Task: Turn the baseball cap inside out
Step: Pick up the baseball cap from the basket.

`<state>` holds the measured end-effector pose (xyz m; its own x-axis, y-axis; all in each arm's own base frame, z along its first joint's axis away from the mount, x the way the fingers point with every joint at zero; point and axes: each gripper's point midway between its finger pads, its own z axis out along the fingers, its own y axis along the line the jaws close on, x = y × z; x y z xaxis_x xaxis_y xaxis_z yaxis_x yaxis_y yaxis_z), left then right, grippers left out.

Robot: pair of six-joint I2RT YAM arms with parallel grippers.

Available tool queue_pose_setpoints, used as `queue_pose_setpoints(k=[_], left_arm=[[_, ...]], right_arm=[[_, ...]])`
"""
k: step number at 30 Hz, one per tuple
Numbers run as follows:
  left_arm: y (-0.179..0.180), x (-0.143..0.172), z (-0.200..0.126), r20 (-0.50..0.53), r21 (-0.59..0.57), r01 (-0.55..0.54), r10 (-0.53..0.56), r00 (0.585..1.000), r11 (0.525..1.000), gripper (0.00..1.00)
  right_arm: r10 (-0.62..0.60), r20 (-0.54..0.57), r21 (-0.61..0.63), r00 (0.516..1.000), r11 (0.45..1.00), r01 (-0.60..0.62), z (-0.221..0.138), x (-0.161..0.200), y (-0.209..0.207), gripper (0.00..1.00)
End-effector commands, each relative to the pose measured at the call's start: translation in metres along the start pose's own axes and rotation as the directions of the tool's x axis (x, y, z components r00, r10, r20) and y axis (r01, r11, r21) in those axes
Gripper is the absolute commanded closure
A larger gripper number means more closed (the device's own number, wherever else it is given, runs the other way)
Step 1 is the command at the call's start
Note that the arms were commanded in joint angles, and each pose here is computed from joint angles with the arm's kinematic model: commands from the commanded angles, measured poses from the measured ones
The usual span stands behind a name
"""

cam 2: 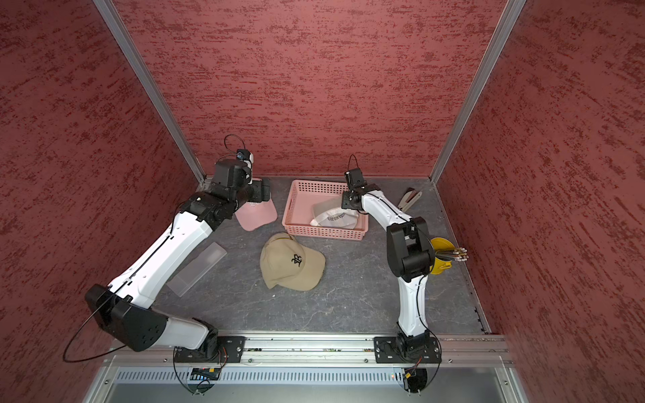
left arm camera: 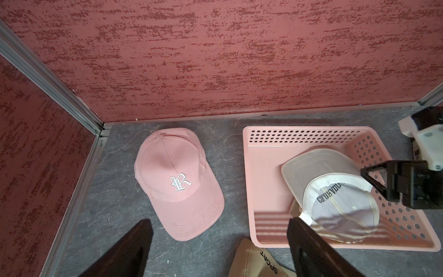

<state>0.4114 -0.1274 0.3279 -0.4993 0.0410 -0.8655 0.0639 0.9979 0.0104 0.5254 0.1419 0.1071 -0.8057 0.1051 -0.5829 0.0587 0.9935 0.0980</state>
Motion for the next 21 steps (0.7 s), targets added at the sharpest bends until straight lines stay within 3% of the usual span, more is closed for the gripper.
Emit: queue_pose_setpoints(k=[1, 12, 19, 21], left_arm=[[-0.007, 0.010, 0.008, -0.020, 0.004, -0.003, 0.003, 1.000, 1.000, 0.08], [-0.011, 0.012, 0.013, -0.023, -0.014, -0.033, 0.033, 0.999, 0.999, 0.08], [-0.010, 0.005, 0.008, -0.010, -0.014, -0.039, 0.039, 0.999, 0.999, 0.08], [-0.010, 0.004, 0.007, -0.006, -0.016, -0.038, 0.038, 0.999, 0.999, 0.08]], right_arm=[[-0.009, 0.098, -0.037, 0.995, 0.999, 0.012, 0.012, -0.028, 0.011, 0.34], [-0.028, 0.022, -0.076, 0.999, 0.997, 0.030, 0.046, -0.025, 0.016, 0.34], [0.018, 0.021, -0.205, 1.000, 0.979, -0.014, 0.045, -0.019, 0.031, 0.66], [0.022, 0.025, -0.226, 0.999, 0.974, -0.015, 0.039, -0.020, 0.034, 0.71]])
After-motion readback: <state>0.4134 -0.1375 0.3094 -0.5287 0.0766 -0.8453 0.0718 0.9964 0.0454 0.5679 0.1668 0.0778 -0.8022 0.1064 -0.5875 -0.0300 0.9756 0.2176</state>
